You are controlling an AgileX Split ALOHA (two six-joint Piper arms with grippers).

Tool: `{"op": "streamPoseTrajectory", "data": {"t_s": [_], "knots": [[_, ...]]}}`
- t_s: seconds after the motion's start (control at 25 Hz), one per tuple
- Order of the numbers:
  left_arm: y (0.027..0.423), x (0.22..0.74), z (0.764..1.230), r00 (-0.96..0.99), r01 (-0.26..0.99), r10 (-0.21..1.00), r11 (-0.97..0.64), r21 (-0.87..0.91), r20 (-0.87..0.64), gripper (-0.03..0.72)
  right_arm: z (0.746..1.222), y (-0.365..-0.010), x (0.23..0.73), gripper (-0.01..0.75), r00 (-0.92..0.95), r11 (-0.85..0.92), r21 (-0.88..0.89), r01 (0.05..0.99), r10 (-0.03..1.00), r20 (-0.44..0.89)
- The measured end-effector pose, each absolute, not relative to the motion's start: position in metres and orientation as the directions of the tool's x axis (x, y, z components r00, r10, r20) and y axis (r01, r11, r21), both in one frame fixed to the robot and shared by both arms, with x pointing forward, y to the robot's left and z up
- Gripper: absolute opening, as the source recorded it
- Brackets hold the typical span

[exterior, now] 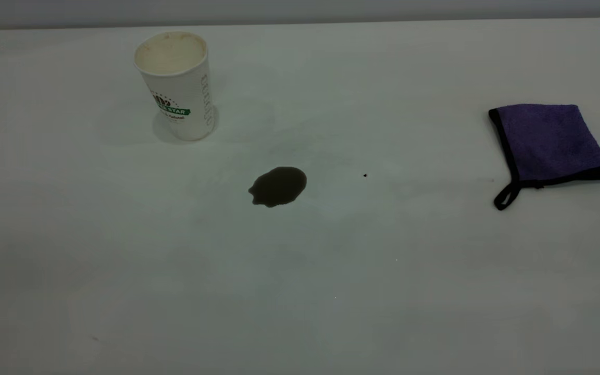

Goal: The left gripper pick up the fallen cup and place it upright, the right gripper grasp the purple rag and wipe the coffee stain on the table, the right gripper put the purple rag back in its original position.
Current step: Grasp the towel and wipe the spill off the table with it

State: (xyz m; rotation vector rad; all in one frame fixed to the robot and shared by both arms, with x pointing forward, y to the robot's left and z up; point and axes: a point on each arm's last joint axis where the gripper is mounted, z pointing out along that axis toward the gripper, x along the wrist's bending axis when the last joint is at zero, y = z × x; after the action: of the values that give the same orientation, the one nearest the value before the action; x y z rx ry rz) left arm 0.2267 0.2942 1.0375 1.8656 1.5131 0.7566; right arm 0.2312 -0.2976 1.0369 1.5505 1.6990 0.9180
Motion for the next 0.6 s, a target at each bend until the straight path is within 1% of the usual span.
{"op": "streamPoseTrajectory", "data": {"t_s": [0.16,0.6], "knots": [[0.2943,0.2215,1.0351,0.167,0.604,0.985,-0.138,0.785,0.045,0.24,1.0369,-0.2976,0.2312,0.238,-0.087,0.054,0.841,0.539,0.996,-0.009],[0.2944,0.2211,1.0351,0.163,0.603,0.986,-0.132,0.786,0.041,0.24,1.0369,-0.2976,0.2312,0.238,-0.087,0.054,0.841,0.539,0.996,-0.009]]}}
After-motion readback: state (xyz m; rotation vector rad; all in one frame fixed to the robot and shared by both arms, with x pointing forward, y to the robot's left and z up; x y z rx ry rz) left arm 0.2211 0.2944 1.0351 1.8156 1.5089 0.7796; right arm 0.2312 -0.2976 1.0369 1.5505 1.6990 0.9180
